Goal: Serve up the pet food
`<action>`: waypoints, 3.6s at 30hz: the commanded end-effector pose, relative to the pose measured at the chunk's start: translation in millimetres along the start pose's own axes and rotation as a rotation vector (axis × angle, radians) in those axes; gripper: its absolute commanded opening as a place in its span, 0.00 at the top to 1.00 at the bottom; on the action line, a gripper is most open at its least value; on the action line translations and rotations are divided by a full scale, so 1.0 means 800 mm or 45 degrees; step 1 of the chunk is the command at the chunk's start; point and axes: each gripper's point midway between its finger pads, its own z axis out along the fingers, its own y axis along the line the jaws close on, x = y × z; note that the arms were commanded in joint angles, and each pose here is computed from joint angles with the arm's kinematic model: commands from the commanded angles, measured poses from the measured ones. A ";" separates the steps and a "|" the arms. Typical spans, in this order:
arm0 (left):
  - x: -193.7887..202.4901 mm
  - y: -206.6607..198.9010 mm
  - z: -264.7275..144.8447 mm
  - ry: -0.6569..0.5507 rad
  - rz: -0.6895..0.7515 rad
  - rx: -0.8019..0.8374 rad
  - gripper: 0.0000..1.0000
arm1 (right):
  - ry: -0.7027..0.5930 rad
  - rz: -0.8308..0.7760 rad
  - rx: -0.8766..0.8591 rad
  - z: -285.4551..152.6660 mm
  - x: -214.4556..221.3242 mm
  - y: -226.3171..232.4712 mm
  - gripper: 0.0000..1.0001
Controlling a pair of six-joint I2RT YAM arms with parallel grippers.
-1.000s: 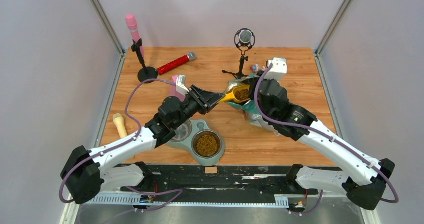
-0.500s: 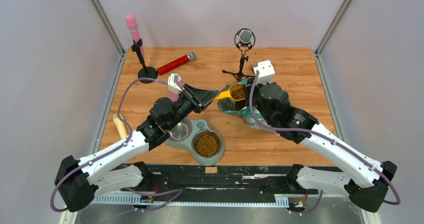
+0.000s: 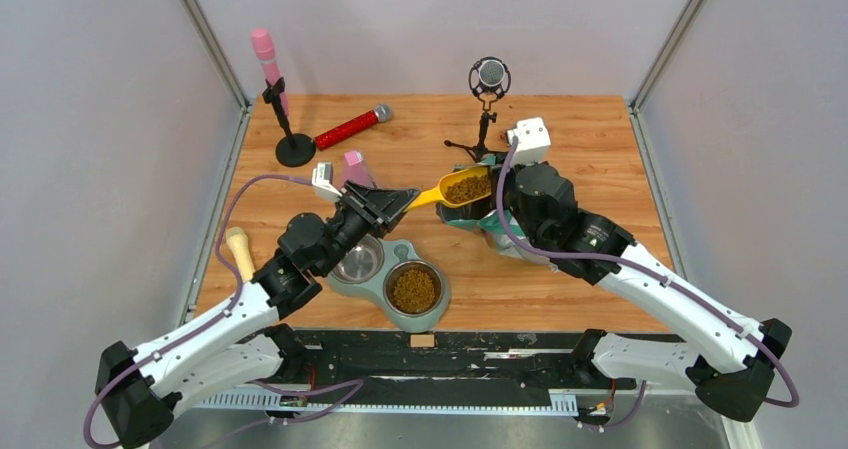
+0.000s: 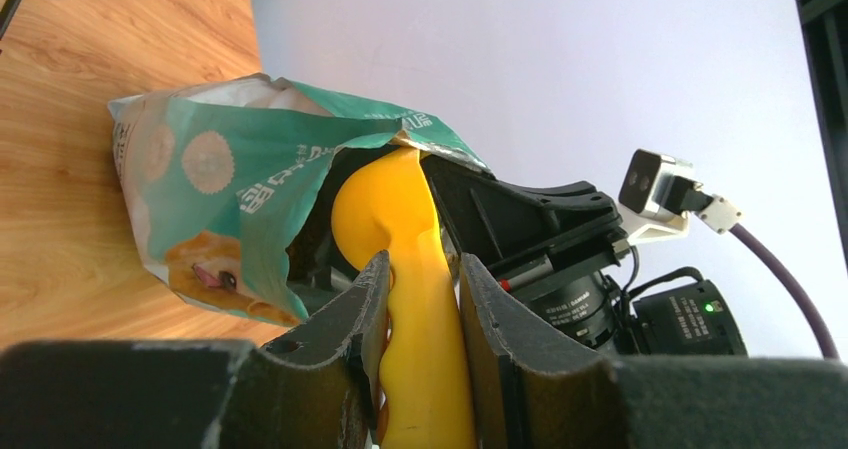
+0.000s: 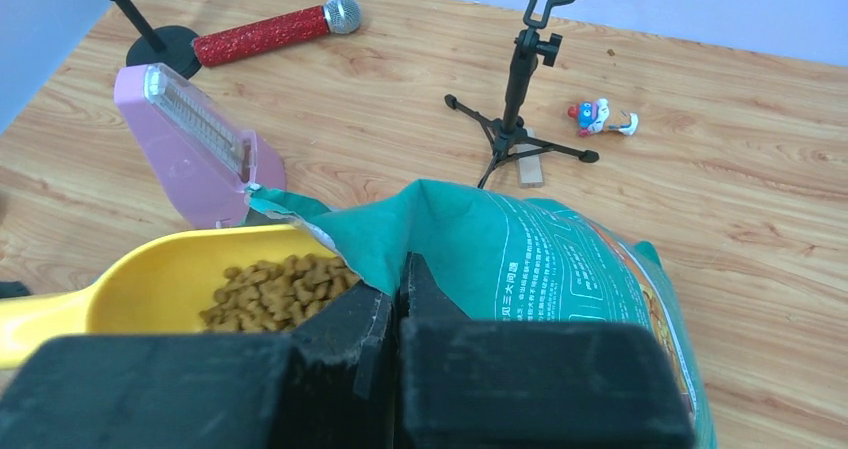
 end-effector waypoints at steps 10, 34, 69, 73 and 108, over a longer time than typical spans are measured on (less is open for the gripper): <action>-0.035 -0.010 -0.039 -0.165 -0.174 0.068 1.00 | -0.191 0.170 0.030 -0.021 -0.065 -0.009 1.00; -0.028 -0.021 -0.068 -0.119 -0.403 0.398 1.00 | -0.274 0.303 0.092 -0.043 -0.087 -0.031 1.00; -0.125 0.091 -0.229 -0.614 -0.064 -0.394 1.00 | -0.302 0.274 0.285 -0.041 -0.084 -0.063 1.00; -0.129 0.099 -0.243 -0.631 -0.053 -0.467 1.00 | -0.294 0.251 0.281 -0.037 -0.083 -0.060 1.00; -0.122 0.176 -0.247 -0.557 0.236 -1.103 1.00 | -0.264 0.203 0.311 -0.029 -0.070 -0.061 1.00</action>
